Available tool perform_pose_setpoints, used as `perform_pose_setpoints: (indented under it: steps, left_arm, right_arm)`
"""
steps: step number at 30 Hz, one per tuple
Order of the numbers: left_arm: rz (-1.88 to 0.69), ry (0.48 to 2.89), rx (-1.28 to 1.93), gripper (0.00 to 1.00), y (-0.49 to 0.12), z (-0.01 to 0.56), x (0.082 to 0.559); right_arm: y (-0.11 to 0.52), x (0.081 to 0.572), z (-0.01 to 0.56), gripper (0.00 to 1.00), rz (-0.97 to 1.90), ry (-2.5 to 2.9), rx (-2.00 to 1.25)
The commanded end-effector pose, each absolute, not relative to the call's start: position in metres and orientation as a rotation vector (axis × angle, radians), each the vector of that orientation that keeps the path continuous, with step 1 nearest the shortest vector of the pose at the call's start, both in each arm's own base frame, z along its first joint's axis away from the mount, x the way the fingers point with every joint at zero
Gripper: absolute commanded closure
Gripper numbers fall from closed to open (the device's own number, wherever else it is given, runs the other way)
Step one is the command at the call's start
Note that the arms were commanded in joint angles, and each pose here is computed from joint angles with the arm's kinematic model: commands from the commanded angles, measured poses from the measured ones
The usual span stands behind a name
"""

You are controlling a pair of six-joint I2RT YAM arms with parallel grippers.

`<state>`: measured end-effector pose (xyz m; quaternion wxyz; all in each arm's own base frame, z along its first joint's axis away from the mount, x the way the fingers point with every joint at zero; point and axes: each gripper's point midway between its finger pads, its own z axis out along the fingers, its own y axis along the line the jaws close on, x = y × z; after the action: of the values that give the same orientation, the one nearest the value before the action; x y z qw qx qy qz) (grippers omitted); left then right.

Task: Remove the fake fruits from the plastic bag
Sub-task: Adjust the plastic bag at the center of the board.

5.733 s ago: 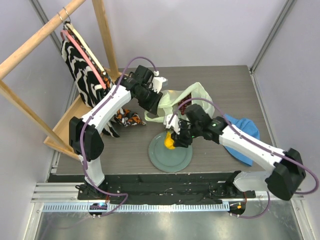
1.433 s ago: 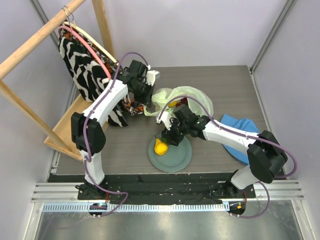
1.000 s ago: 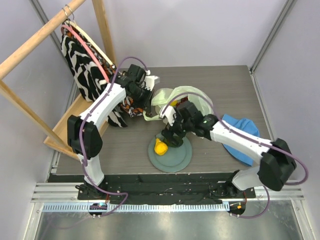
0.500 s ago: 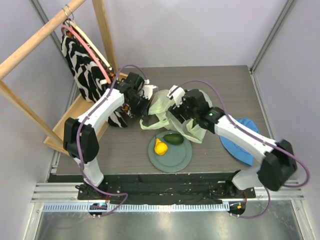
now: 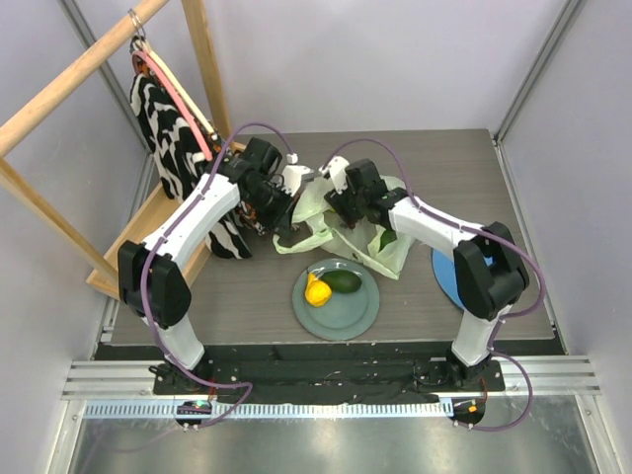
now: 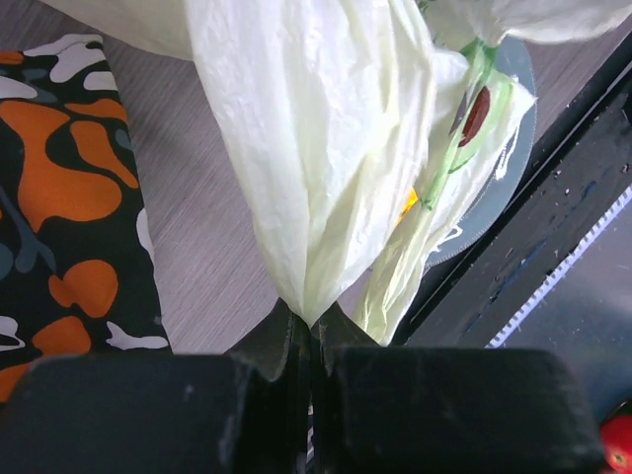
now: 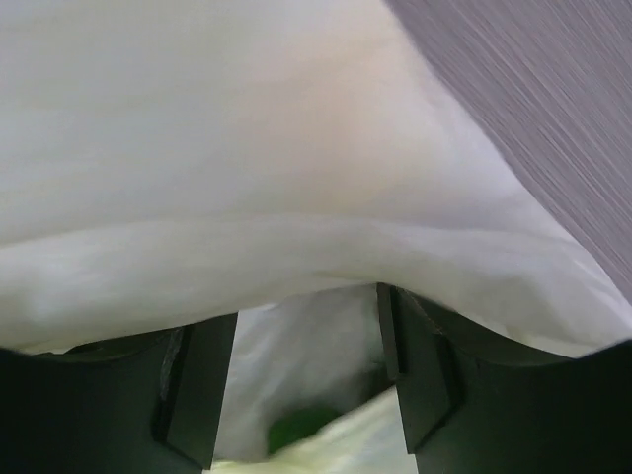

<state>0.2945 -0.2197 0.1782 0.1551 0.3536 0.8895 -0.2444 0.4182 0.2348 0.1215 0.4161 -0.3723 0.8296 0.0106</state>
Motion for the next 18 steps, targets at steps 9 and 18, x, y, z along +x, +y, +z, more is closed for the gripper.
perform_pose_setpoints:
  steps: [9, 18]
  left_arm:
    - [-0.763, 2.371, 1.297, 1.00, -0.235, 0.210, 0.267]
    - [-0.844, 2.344, 1.509, 1.00, -0.277, 0.206, 0.233]
  right_arm:
    - [0.029, 0.395, 0.161, 0.36, -0.251, 2.177, -0.371]
    - [0.116, 0.347, 0.172, 0.43, 0.318, 2.134, -0.491]
